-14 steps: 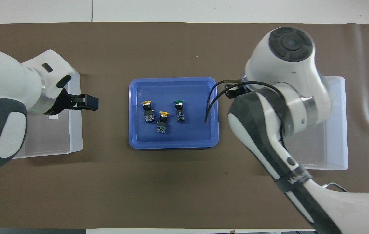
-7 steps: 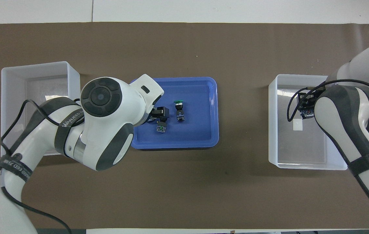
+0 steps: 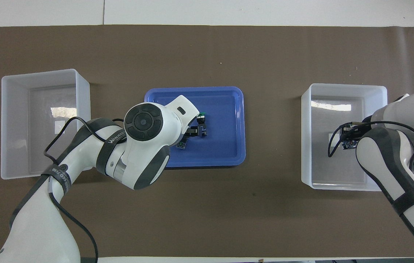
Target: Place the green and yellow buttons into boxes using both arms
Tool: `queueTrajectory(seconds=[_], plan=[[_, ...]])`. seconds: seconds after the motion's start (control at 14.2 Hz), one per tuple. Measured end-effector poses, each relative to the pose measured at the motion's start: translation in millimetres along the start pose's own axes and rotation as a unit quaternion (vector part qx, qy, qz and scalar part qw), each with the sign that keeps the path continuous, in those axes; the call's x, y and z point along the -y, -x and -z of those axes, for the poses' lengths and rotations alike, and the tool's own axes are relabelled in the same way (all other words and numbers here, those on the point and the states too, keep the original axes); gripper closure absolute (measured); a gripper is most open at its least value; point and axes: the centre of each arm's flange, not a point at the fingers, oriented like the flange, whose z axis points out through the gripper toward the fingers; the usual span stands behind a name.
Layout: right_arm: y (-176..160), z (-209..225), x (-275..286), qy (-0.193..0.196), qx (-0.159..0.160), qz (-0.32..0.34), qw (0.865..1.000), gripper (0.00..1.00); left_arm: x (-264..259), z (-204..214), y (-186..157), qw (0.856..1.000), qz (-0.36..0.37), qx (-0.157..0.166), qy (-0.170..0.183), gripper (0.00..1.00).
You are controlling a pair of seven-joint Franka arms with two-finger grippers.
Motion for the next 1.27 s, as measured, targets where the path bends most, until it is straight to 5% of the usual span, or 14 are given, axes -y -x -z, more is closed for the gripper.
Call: queueTrajectory(seconds=[0.42, 0.85, 1.13, 1.27], plan=[[1.0, -15.5, -11.0, -0.001, -0.013, -0.008, 1.0, 0.59, -7.0, -22.9, 9.6, 1.0, -0.008, 0.012, -0.005, 0.11], [-10.3, 6.9, -8.1, 0.0, -0.023, 0.031, 0.999, 0.01, -3.7, -32.5, 15.5, 1.0, -0.006, 0.018, -0.009, 0.17], [-23.7, 53.2, 7.2, -0.001, -0.027, 0.061, 0.998, 0.0, -3.4, -35.1, 17.6, 1.0, -0.002, 0.02, -0.009, 0.19], [-21.7, 64.6, 22.8, -0.002, -0.025, 0.086, 0.996, 0.0, -2.3, -38.2, 19.9, 1.0, 0.0, 0.023, -0.011, 0.33]])
